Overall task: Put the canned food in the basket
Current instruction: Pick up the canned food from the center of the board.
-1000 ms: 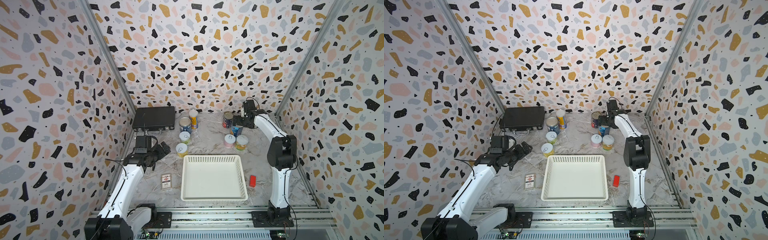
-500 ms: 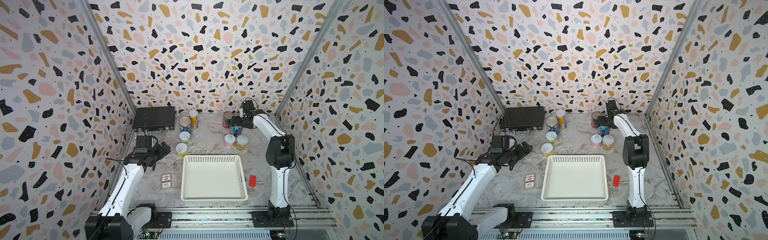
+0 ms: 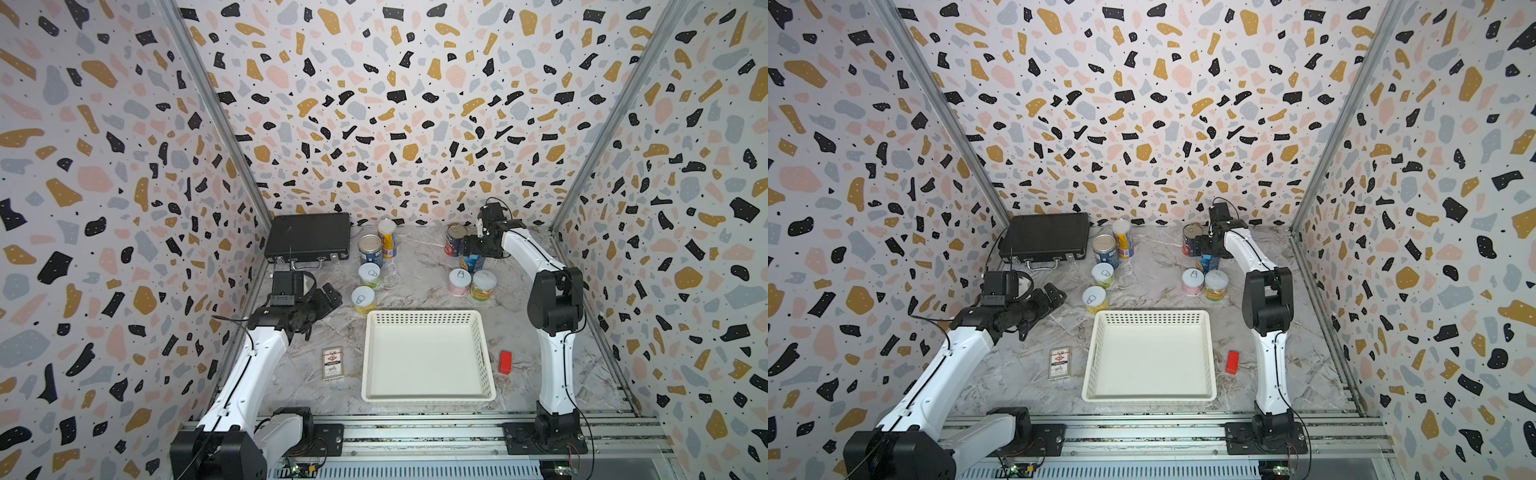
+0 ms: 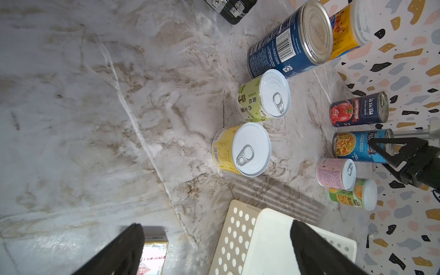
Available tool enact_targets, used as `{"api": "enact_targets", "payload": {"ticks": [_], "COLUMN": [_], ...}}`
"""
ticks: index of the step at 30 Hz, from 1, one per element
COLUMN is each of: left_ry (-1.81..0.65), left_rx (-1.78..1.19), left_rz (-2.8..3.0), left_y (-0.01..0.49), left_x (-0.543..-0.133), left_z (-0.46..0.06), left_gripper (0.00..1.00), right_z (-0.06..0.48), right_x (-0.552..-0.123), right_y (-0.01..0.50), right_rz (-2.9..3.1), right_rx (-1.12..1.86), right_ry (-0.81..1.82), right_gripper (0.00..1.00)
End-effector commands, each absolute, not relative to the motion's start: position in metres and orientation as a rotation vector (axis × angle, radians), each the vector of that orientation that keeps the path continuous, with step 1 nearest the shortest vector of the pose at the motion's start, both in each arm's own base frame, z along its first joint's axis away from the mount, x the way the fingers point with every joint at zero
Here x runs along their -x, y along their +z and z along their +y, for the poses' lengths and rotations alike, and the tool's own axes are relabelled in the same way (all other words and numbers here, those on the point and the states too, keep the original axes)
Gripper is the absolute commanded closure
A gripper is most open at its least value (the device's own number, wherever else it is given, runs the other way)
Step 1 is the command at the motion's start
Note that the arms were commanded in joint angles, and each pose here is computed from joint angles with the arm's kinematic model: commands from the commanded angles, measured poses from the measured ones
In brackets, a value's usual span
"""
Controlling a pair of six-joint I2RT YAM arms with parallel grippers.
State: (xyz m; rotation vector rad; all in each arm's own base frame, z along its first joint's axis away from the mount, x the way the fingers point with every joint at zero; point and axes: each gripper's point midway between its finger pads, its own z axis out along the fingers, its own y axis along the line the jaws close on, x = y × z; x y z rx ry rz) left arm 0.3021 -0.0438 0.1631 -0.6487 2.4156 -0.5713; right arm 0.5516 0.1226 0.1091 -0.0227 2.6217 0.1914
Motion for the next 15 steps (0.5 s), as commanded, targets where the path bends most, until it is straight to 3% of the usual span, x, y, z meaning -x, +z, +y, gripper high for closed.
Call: {"api": "enact_targets", "payload": {"ticks": [1, 6, 15], "left_ry": [-0.59, -0.591, -0.596], "left_rx": [0.642, 0.641, 0.644], "left_rz": [2.374, 2.376, 2.377], "left_y": [0.176, 0.175, 0.175], "left_x": [-0.311, -0.312, -0.312], "left_z": [-0.044, -0.044, -0.045], "left_gripper": [0.0, 0.0, 0.0], "right_z": [0.12, 0.115, 0.117], "right_x": [-0.548, -0.542, -0.529], "right_y": [0.146, 0.171, 0.203], "right_rz": [2.56, 2.499, 2.436], "right_rx": [0.003, -0.028, -0.036], "right_ry": [0.2, 0.189, 0.182], "right_gripper": [0.61, 0.7, 0.76]}}
